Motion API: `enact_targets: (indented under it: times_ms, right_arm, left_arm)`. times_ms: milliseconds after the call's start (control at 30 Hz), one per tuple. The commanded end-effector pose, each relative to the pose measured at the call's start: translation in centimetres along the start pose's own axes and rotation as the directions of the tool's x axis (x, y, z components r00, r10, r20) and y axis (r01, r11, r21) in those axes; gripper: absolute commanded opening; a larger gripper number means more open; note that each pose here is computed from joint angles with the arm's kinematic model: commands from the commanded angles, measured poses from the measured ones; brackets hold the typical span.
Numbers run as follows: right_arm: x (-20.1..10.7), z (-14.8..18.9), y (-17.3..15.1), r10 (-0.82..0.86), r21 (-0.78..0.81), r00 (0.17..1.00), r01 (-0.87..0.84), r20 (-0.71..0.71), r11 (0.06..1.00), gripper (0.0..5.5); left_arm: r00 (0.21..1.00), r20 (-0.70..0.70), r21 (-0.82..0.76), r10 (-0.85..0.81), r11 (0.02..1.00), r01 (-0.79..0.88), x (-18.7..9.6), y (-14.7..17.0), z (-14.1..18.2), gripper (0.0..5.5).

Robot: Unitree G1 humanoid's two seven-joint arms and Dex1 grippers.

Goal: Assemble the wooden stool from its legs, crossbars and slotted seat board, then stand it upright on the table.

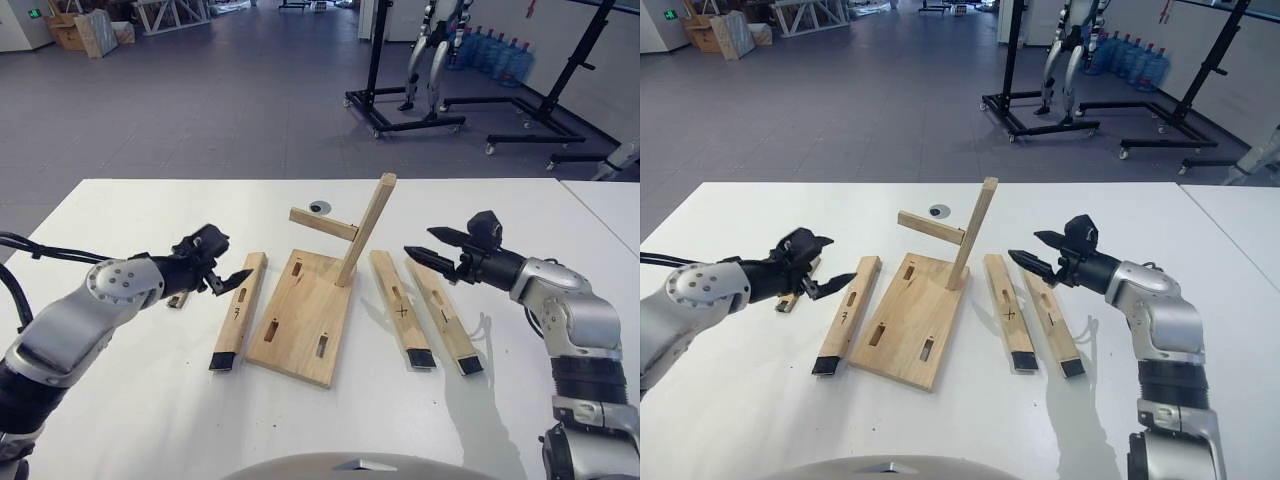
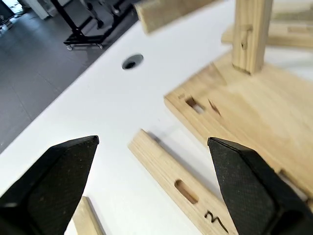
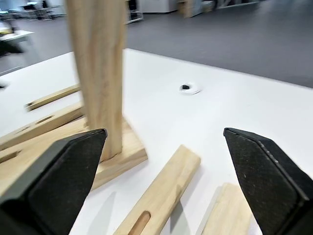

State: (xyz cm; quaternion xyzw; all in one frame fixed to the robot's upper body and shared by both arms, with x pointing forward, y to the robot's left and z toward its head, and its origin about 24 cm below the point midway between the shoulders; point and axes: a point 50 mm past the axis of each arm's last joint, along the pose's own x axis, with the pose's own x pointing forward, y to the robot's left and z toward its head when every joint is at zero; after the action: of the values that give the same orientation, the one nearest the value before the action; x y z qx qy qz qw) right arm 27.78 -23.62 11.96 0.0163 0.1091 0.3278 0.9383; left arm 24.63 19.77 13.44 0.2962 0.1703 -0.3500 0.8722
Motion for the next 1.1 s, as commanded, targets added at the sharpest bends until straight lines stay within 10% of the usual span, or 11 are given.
enact_targets:
  times_ms: [33,367,733,1100]
  right_arm:
    - [0.6,1.8,0.4,-0.158,0.032,0.983,0.156,0.096,0.987,4.40]
    - [0.7,5.0,-2.0,-0.412,0.153,0.896,0.389,0.165,0.908,4.40]
    - [0.9,4.1,-2.7,-0.460,0.121,0.880,0.447,0.118,0.886,4.40]
    - [-1.3,2.9,-2.4,-0.508,0.050,0.859,0.511,-0.055,0.858,4.40]
  left_arm:
    - [0.995,-0.077,0.075,-0.056,0.995,0.062,0.9,-1.9,-2.1,4.09]
    - [0.970,-0.208,0.180,-0.125,0.970,0.164,2.0,-5.1,-6.0,4.09]
    - [0.973,-0.107,0.160,-0.204,0.963,0.219,2.7,-8.4,-3.2,4.09]
    - [0.995,-0.096,0.073,0.006,0.997,0.001,0.4,-2.3,-1.6,4.09]
